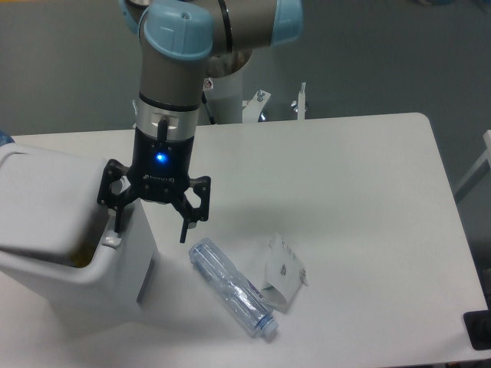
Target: Open the trash can
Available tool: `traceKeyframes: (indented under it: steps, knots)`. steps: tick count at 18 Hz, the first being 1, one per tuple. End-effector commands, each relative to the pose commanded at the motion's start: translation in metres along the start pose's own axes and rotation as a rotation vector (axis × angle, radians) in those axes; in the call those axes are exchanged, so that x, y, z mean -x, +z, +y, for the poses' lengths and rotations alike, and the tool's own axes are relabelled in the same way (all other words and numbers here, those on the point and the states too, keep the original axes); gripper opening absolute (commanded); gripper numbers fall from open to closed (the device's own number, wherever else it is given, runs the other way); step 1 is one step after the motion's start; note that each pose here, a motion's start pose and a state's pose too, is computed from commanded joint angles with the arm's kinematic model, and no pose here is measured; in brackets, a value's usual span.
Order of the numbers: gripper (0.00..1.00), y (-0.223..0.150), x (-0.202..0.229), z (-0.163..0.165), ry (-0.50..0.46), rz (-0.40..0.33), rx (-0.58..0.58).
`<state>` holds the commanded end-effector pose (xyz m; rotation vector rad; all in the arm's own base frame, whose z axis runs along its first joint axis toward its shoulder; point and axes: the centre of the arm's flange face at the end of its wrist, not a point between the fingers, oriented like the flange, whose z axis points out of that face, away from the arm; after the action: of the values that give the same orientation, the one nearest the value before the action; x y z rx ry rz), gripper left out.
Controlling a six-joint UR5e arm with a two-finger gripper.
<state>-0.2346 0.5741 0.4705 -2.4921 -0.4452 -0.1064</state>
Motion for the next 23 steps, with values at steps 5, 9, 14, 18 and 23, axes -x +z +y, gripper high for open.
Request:
traceKeyframes:
  steps: [5,9,14,18,23]
  knots:
    - [1.00,-0.002,0.000,-0.001,-0.004,-0.001,-0.003]
    - [1.00,-0.004,-0.001,-0.002,-0.001,-0.002,-0.007]
    - [1.00,-0.011,0.011,-0.005,-0.005,-0.016,-0.021]
    - [1.00,-0.030,0.053,-0.015,-0.049,-0.062,-0.059]
    - [1.00,-0.030,0.144,0.002,-0.108,-0.173,-0.023]
